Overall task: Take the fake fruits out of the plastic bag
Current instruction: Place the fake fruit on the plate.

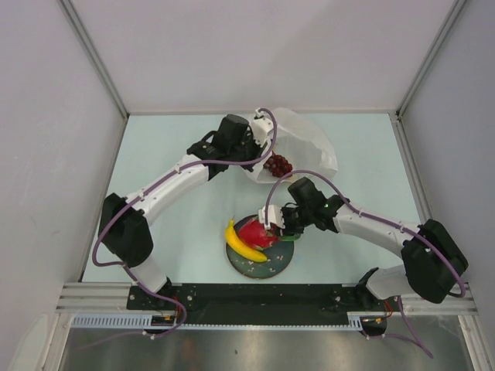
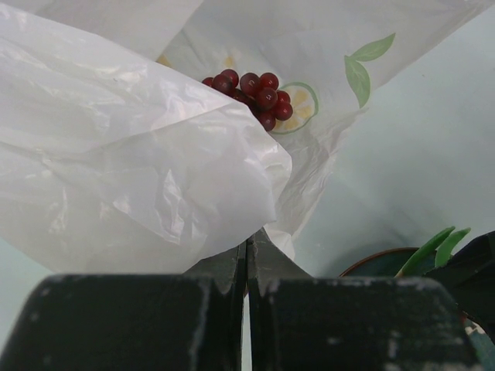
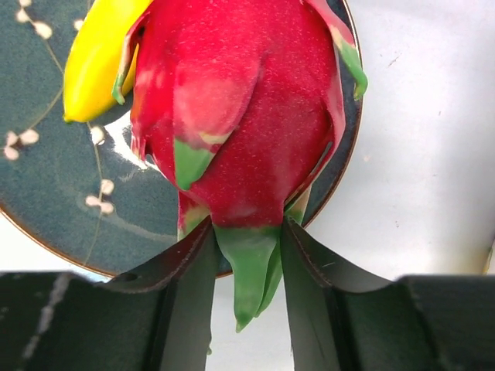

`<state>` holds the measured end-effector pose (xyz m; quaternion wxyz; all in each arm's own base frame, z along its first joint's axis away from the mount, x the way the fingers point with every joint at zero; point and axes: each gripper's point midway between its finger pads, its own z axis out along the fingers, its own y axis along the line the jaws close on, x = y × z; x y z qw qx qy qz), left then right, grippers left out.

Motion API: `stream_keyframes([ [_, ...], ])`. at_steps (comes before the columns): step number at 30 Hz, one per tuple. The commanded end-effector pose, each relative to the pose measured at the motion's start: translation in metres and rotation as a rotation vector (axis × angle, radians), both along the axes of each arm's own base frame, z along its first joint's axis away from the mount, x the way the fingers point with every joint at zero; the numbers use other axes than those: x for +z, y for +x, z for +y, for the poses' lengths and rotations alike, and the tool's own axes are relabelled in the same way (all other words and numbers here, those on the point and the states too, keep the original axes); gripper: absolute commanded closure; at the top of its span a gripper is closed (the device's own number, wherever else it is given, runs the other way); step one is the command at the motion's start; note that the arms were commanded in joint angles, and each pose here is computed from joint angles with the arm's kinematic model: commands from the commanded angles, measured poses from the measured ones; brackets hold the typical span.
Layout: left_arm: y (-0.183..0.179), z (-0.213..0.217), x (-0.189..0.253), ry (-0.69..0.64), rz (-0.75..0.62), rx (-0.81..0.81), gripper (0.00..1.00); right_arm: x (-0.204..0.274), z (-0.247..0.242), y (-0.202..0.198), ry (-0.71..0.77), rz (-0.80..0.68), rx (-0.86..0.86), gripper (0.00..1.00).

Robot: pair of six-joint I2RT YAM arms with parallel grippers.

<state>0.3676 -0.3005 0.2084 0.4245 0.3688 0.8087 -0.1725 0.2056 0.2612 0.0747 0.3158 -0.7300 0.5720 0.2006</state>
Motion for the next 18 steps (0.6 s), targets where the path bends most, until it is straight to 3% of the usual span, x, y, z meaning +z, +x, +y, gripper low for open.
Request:
stream_keyframes([
  [1,-0.004,-0.007,0.025,-0.063,-0.038,-0.024,1.0,0.012,0.004,-0.002,0.03,-0.012,0.009,0.52],
  [3,-0.005,-0.008,0.024,-0.065,-0.035,-0.03,1.0,0.014,0.004,-0.003,0.035,0.0,-0.011,0.39],
  [6,-0.006,-0.01,0.024,-0.07,-0.028,-0.039,1.0,0.025,0.006,0.001,0.066,-0.011,-0.056,0.3],
  [14,-0.007,-0.015,0.034,-0.096,-0.035,-0.063,1.0,0.074,0.007,0.01,0.184,-0.079,-0.15,0.25],
  [18,-0.009,-0.013,0.04,-0.104,-0.043,-0.069,1.0,0.096,0.003,0.032,0.281,-0.035,-0.35,0.25],
])
